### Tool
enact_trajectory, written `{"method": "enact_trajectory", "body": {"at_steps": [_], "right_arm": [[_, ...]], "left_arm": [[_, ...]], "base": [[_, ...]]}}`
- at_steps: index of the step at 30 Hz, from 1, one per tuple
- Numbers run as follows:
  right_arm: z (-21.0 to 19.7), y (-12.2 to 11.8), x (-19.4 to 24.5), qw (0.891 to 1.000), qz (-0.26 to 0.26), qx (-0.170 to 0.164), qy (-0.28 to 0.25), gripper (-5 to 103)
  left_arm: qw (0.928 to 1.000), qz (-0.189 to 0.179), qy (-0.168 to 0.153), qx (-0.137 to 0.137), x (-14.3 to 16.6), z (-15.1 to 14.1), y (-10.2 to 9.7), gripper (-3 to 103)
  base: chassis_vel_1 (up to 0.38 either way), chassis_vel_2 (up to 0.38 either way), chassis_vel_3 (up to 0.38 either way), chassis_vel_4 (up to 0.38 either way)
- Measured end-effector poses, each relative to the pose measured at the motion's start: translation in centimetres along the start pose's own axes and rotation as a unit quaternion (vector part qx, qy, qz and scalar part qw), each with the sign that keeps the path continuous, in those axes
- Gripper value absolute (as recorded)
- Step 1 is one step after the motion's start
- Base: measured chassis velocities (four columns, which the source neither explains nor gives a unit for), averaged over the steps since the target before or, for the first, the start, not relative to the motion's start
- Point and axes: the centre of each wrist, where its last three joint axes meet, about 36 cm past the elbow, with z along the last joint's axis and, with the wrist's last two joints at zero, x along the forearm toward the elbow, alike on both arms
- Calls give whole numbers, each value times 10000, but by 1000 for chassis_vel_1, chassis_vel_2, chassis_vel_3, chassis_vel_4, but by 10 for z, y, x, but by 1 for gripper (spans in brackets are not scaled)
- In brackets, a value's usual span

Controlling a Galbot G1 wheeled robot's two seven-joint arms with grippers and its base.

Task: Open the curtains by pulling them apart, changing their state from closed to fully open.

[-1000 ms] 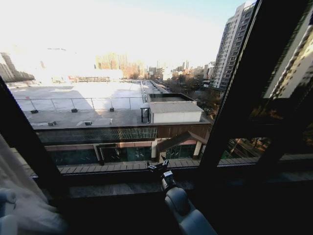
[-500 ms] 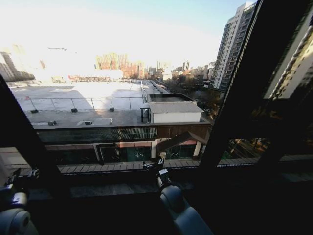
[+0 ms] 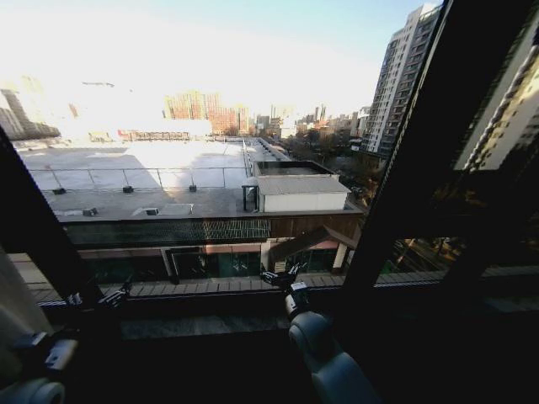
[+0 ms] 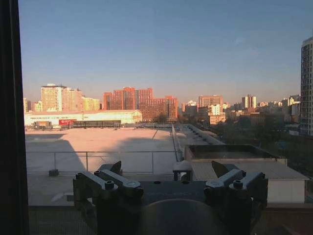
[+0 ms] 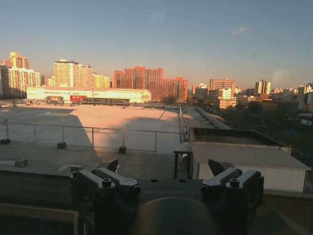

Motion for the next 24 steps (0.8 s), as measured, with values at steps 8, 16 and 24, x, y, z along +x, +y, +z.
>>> {"method": "enact_trajectory", "body": {"at_steps": [8,16,24], "right_arm": [[-5,-25,1,9998,182,28,30,100],[-8,-33,-2,9997,219,30,49,100],[-8,-33,-5,9997,212,-7,90,100]], "left_arm": [[9999,-92,3,46,2,2,-33,100],[9999,-148,-24,34,4,1,-46,100],[9996,-263,14,-48,10,-1,-46,100]], "base": [[-48,-173,44,181],[-44,-402,46,405],[-36,-403,26,405]]}}
